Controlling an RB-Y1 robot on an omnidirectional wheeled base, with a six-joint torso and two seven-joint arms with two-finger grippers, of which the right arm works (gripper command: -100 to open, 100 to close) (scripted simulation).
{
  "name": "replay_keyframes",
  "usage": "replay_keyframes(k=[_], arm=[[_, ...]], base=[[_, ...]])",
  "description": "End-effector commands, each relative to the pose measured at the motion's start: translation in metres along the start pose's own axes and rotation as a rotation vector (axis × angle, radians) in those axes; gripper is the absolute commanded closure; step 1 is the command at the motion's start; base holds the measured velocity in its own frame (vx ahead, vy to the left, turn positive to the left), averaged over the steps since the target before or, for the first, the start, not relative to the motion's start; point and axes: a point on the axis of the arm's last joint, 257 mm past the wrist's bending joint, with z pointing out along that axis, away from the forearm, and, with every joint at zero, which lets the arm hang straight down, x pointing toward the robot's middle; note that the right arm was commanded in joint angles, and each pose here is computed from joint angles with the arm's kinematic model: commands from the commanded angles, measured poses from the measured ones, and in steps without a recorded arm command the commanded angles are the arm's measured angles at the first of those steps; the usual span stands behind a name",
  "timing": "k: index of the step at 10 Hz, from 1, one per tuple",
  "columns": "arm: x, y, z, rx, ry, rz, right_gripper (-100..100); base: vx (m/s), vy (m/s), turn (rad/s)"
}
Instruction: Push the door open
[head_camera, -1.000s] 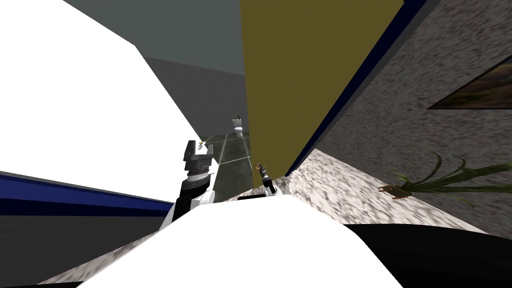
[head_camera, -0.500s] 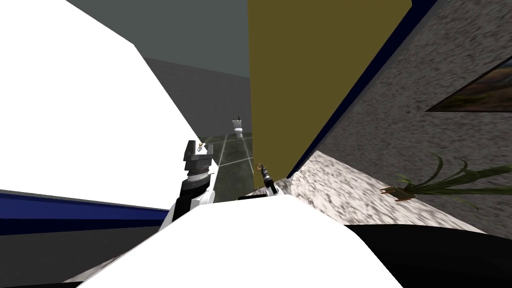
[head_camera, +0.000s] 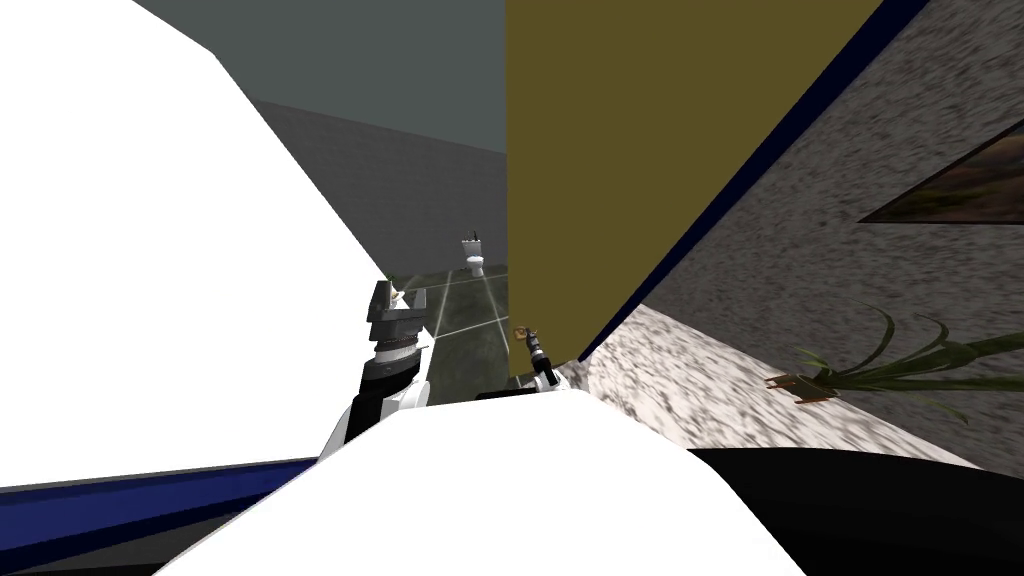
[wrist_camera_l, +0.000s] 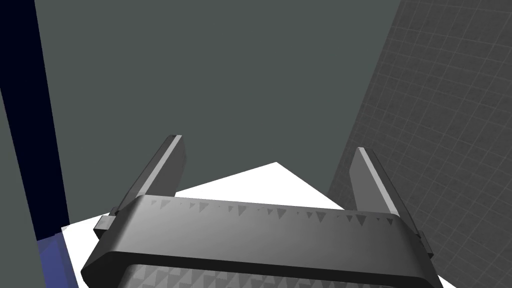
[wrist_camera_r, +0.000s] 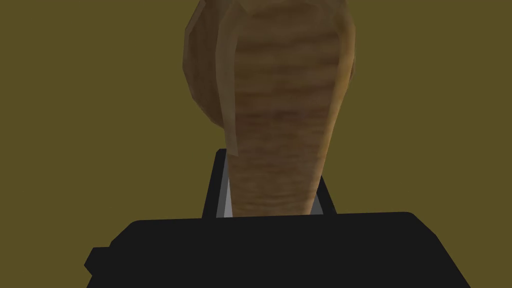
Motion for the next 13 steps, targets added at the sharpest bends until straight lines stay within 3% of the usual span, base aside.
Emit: replay_keyframes(k=[1,8,13], arm=[[-0.029,0.001,-0.0001,-0.004,-0.045,-0.015,100],[-0.079,0.001,-0.0040,-0.002,-0.162,-0.011,100],[-0.101,0.000,-0.0077,-0.001,-0.243,0.019,100]], base=[[0.195,0.156,-0.079],[0.168,0.125,-0.073],[0.174,0.138,-0.094]])
